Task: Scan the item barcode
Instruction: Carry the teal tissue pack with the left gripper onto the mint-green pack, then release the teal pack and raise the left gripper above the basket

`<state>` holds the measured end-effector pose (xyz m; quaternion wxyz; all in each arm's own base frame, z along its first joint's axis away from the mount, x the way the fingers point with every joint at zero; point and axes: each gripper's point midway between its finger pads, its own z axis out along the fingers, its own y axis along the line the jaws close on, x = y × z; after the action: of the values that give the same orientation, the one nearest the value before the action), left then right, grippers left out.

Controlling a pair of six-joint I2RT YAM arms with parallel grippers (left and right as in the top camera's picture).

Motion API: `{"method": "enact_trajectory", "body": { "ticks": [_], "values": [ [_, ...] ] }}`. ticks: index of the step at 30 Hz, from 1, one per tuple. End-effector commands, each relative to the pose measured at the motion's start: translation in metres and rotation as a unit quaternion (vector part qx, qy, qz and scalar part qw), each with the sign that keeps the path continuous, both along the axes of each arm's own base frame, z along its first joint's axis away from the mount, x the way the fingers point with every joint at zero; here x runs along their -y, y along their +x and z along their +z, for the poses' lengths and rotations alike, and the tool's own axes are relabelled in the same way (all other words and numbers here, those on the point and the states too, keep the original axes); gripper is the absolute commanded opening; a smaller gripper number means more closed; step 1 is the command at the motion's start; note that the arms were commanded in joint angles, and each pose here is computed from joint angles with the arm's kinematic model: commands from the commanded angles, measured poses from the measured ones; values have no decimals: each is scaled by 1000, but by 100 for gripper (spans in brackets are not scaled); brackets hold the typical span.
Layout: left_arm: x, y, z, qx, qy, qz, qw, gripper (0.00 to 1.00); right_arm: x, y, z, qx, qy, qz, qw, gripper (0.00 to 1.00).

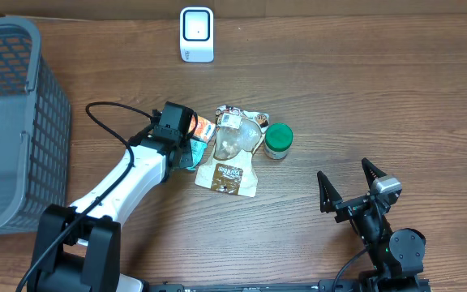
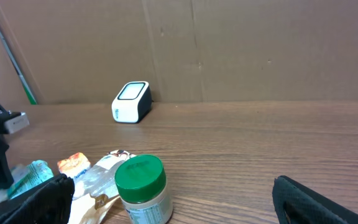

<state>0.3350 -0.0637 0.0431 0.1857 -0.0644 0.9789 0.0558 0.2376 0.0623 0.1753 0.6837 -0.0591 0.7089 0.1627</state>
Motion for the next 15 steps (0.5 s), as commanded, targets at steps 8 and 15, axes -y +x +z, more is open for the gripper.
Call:
{"method": "enact_trajectory", "body": {
  "ticks": [8,15],
  "values": [
    [23,37,59,81,15,-156,984,4,1,0,-1,4,0,0,1000,100],
    [22,36,37,50,21,-159,986,10,1,0,-1,4,0,0,1000,100]
  ]
}}
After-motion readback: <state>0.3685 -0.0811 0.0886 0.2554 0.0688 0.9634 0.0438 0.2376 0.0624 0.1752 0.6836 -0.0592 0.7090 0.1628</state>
